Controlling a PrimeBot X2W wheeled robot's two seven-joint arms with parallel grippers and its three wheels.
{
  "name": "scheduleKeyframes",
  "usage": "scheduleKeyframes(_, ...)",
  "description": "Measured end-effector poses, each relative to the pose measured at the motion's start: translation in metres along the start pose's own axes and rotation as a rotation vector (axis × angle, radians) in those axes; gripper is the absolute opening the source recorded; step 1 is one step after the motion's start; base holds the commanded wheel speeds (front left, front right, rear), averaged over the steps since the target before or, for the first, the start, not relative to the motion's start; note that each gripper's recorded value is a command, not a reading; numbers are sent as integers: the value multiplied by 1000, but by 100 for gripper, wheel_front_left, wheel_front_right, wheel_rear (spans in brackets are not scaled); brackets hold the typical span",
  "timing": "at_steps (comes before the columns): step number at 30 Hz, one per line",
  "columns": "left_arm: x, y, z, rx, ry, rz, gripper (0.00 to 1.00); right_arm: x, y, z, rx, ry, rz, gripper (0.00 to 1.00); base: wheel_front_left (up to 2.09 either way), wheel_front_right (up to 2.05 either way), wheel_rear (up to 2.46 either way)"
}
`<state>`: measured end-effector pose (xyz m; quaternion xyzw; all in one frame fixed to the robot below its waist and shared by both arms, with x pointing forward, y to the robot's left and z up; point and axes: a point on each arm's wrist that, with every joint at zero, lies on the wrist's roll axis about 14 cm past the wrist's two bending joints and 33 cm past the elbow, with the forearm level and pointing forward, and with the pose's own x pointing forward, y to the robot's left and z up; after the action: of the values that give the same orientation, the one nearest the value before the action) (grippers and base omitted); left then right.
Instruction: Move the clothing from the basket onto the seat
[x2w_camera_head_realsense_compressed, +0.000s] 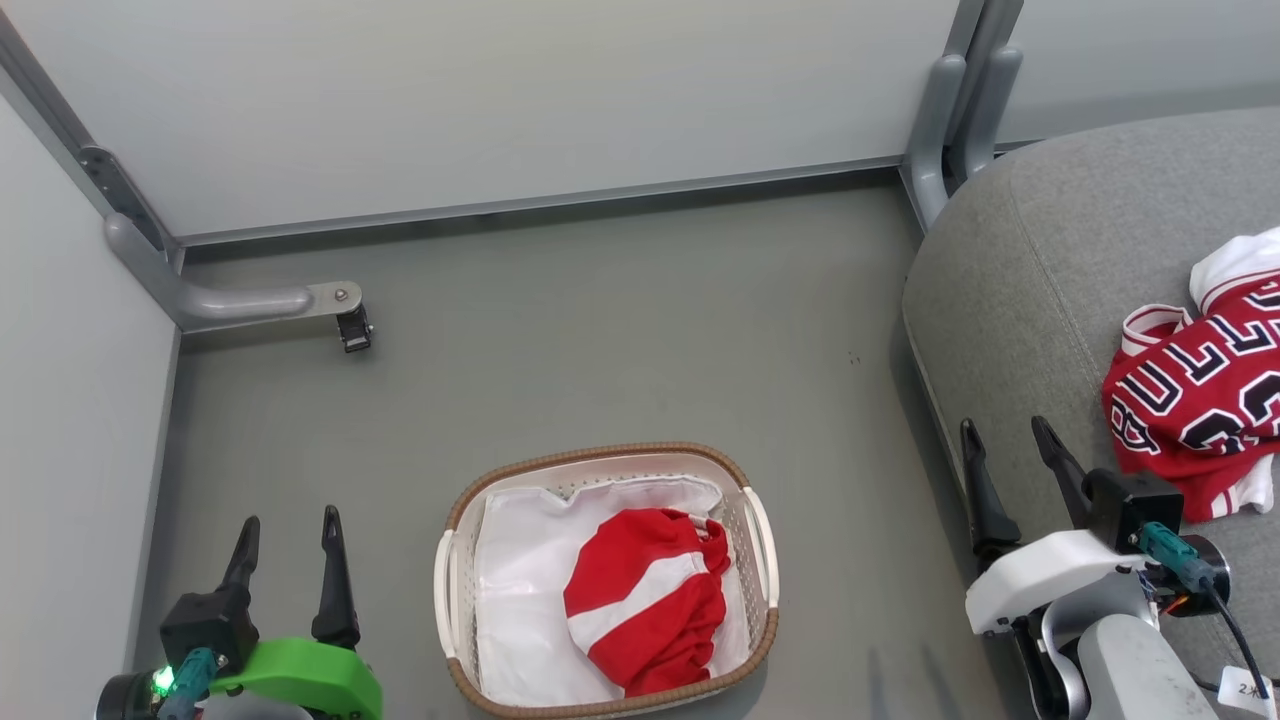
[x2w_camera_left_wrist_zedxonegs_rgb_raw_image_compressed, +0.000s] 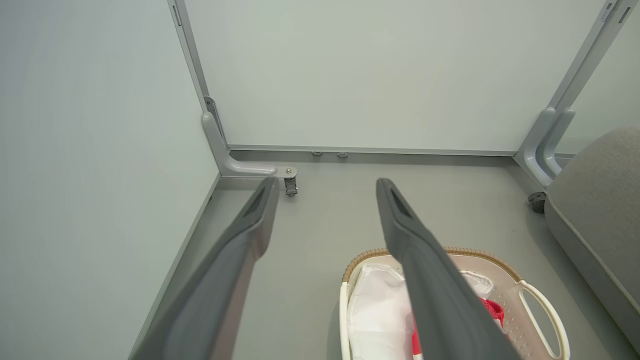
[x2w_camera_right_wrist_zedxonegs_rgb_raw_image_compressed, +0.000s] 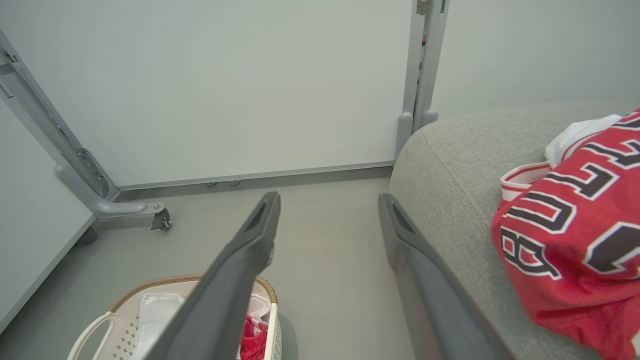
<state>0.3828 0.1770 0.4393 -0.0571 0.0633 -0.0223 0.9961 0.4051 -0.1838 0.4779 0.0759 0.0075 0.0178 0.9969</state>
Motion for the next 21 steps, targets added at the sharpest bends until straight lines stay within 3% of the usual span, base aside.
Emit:
scheduleKeyframes(12,-6,-13,-9,-29,26,-27,100,-1,5,-3,1,8,15,100,0,0,0)
scheduleKeyframes(21,15,-47,-34,-35,106,-139,100,24,8,4,24,-21,28,100,0,0,0)
